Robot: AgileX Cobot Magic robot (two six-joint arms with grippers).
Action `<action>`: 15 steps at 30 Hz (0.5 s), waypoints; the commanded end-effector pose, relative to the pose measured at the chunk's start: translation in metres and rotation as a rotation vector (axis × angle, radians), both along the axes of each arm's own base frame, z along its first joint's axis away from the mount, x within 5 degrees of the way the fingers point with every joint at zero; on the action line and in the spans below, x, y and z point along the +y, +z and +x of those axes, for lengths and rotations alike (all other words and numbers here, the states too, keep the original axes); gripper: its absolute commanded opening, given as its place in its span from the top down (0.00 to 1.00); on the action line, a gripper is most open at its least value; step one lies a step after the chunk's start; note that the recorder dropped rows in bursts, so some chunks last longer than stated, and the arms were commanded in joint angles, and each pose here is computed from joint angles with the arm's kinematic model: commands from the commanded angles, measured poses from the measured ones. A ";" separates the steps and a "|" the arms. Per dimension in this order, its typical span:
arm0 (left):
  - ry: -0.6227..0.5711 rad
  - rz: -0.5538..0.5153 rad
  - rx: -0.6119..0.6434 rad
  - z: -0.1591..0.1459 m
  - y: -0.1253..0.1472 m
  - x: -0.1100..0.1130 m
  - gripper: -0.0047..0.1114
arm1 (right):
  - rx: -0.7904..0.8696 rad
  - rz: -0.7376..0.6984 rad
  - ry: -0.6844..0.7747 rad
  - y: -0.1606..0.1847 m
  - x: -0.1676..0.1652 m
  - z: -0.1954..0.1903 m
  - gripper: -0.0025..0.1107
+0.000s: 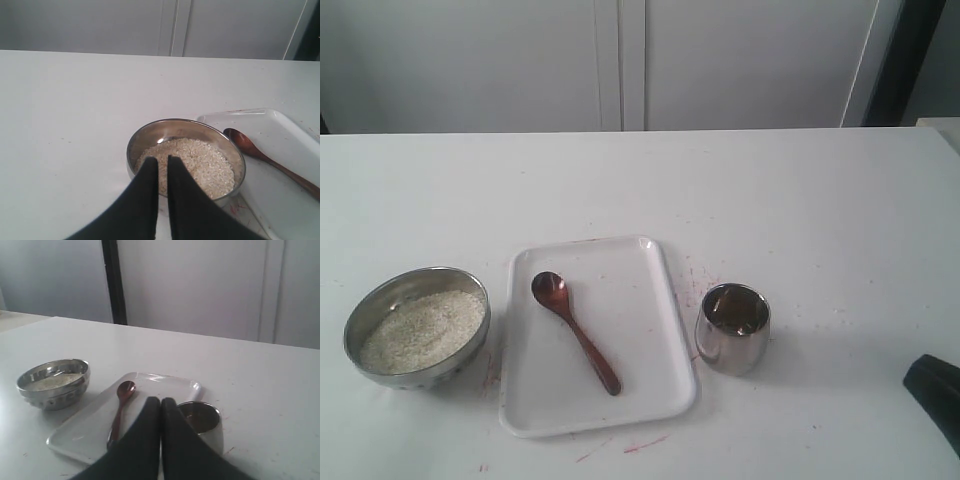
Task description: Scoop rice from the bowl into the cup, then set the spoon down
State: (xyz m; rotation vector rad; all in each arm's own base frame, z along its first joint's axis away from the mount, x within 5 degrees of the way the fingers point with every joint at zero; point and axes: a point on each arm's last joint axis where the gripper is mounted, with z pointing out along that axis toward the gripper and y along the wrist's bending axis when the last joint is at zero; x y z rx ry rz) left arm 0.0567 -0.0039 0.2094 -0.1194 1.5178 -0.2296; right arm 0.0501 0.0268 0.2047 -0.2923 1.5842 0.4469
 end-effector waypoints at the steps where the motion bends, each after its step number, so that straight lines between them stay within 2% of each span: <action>1: -0.003 -0.012 -0.011 -0.001 0.002 0.000 0.84 | -0.004 -0.009 -0.095 -0.001 -0.005 0.002 0.98; 15: -0.003 -0.012 -0.011 -0.001 0.002 0.000 0.84 | -0.003 -0.010 -0.397 -0.001 -0.021 0.006 0.98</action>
